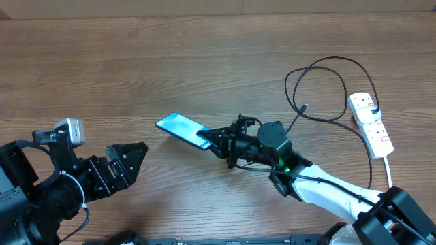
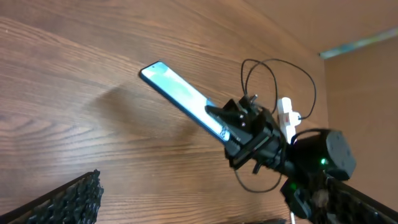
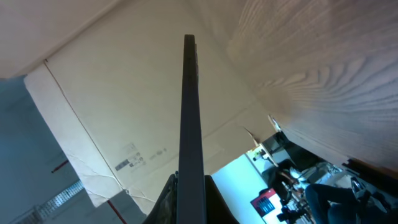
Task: Plug charger to phone and switch on socket
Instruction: 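Move the left gripper toward the phone's bottom end held by right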
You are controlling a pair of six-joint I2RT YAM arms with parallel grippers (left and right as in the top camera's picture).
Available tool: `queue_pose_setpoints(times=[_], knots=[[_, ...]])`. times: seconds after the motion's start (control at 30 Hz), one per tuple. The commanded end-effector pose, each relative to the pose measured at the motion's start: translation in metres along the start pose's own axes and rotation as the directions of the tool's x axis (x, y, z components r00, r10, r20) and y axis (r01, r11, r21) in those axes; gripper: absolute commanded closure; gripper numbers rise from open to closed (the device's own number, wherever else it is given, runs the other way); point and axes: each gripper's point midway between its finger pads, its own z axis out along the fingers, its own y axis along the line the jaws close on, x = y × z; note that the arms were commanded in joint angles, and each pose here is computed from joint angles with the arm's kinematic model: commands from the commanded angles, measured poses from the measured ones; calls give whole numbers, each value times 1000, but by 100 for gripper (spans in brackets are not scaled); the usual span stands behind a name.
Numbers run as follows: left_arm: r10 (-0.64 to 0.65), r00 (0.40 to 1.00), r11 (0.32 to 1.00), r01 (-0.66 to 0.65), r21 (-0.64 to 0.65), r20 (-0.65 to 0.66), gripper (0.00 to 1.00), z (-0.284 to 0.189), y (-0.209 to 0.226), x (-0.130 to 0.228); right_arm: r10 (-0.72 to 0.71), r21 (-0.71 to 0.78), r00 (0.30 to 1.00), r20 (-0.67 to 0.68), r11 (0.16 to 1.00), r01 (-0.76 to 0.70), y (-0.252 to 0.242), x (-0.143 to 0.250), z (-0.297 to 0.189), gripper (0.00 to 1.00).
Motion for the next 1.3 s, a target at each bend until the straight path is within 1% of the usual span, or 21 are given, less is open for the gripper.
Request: queue_pose_setpoints(times=[0.0, 0.1, 0.13, 0.17, 0.27, 0.3, 0.43, 0.53, 0.63, 0.7, 0.77, 0.8, 0.83, 0.93, 1.0, 1.13, 1.27], knots=[[-83, 997, 996, 83, -15, -4, 0, 5, 7, -5, -6, -38, 1000, -30, 999, 5, 15, 11, 3, 96], [-136, 990, 991, 136, -8, -23, 1, 11, 11, -5, 31, -18, 992, -126, 999, -33, 15, 29, 2, 96], [-184, 982, 982, 186, 39, -45, 0, 16, 6, -6, 31, -26, 976, -214, 999, -38, 22, 47, -1, 96], [-205, 977, 974, 210, 87, -62, 1, 18, -1, -7, 26, -36, 968, -250, 999, -36, 26, 54, -3, 96], [-249, 962, 945, 266, 190, -108, 0, 23, -13, -11, 9, -54, 960, -281, 998, -25, 31, 61, -6, 96], [-281, 951, 933, 302, 198, -127, 0, 27, -12, -12, 20, -43, 962, -274, 999, -33, 29, 60, -5, 96], [-383, 904, 898, 413, 153, -191, 1, 43, 4, -7, 117, 58, 974, -195, 993, -107, 4, 41, 0, 96], [-506, 821, 832, 545, 101, -265, 4, 59, 17, 3, 123, 86, 982, -146, 990, -111, -6, 31, 1, 96], [-602, 739, 763, 644, 54, -303, 6, 70, 26, 11, 120, 70, 984, -129, 991, -112, -3, 28, 1, 96], [-629, 708, 736, 675, 45, -320, 8, 76, 30, 15, 120, 54, 987, -105, 992, -115, -1, 23, 2, 96], [-638, 695, 724, 688, 51, -332, 9, 81, 32, 16, 119, 26, 990, -75, 993, -118, 4, 18, 3, 96], [-655, 677, 708, 705, 39, -336, 9, 83, 34, 18, 108, 4, 992, -70, 994, -108, 8, 17, 3, 96], [-686, 642, 678, 735, 19, -343, 11, 86, 37, 21, 65, -36, 996, -58, 997, -67, 16, 16, 3, 96], [-728, 591, 633, 774, -7, -348, 15, 91, 41, 24, -1, -93, 1000, 12, 996, 3, 26, 5, 3, 96], [-738, 580, 621, 784, -9, -344, 17, 94, 43, 23, 5, -101, 999, 37, 995, -2, 27, 0, 2, 96], [-733, 589, 625, 780, 4, -342, 18, 101, 42, 19, -1, -98, 999, 33, 995, 4, 27, 1, 2, 96], [-728, 590, 630, 776, -2, -349, 19, 110, 37, 17, -65, -98, 997, 44, 993, 69, 27, 0, 2, 96]])
